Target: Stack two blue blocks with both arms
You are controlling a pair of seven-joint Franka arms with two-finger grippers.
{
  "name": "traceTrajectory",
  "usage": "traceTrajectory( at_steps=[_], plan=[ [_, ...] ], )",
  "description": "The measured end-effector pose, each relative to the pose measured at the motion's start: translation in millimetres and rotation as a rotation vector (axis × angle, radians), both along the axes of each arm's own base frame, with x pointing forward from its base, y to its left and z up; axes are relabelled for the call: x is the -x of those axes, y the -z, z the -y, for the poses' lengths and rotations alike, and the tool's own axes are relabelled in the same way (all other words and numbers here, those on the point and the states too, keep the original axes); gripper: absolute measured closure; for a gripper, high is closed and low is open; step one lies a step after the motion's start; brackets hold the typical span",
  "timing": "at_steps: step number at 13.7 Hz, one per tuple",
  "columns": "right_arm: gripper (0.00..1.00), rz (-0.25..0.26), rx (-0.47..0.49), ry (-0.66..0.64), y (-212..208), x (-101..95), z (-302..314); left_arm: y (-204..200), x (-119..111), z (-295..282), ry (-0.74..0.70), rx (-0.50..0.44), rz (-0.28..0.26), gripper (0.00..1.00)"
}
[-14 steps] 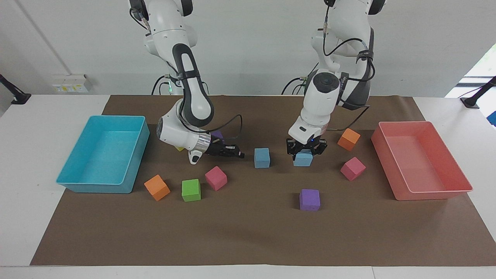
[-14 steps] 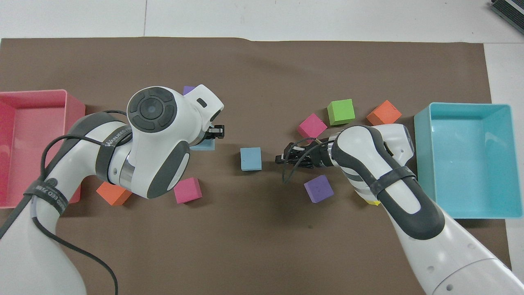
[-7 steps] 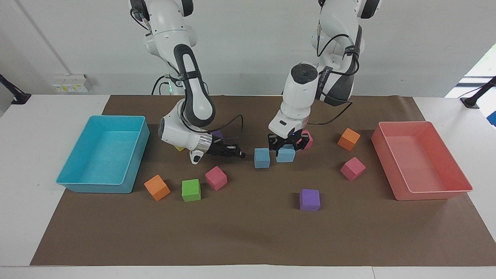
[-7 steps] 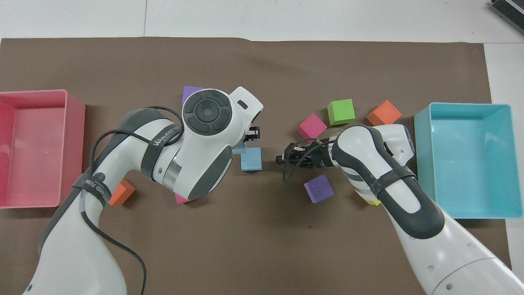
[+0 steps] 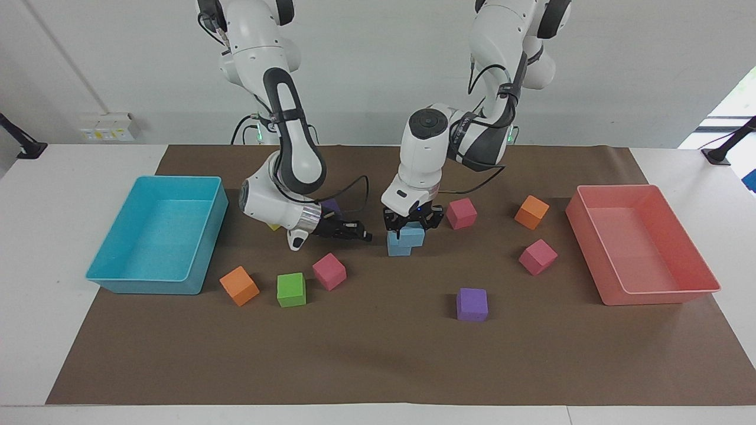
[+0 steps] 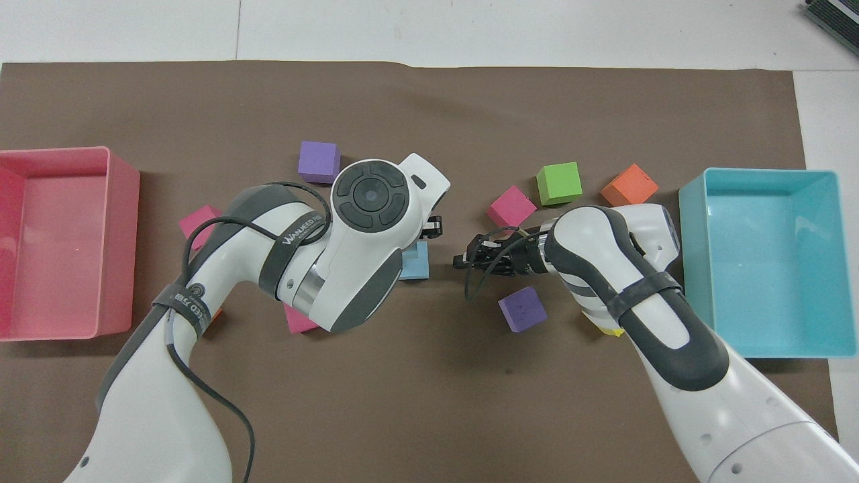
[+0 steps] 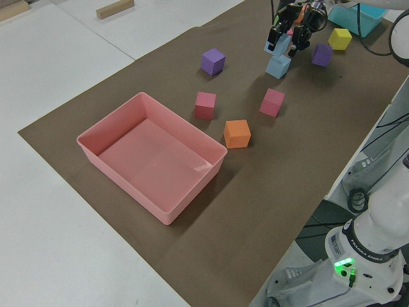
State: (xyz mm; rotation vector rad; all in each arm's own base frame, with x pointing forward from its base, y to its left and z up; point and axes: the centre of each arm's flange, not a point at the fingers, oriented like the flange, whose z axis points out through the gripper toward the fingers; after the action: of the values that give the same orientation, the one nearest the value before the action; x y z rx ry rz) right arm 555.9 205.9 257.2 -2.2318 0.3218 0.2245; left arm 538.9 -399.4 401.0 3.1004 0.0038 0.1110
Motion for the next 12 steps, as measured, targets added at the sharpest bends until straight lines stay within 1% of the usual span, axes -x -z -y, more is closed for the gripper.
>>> traceTrajectory(
  at_steps=[2,6,12],
  plan=[
    [0.99,0.0,0.0,0.0,0.3,0.2,0.1,4.3,2.2,4.0,0.007,-0.002,-0.004,0.41],
    [0.99,0.0,0.0,0.0,0.5,0.4,0.2,21.3,15.1,21.4,0.036,-0.017,-0.026,0.41],
    [0.99,-0.001,0.0,0.0,0.6,0.4,0.3,27.2,16.8,20.4,0.036,-0.025,-0.035,0.41]
  ],
)
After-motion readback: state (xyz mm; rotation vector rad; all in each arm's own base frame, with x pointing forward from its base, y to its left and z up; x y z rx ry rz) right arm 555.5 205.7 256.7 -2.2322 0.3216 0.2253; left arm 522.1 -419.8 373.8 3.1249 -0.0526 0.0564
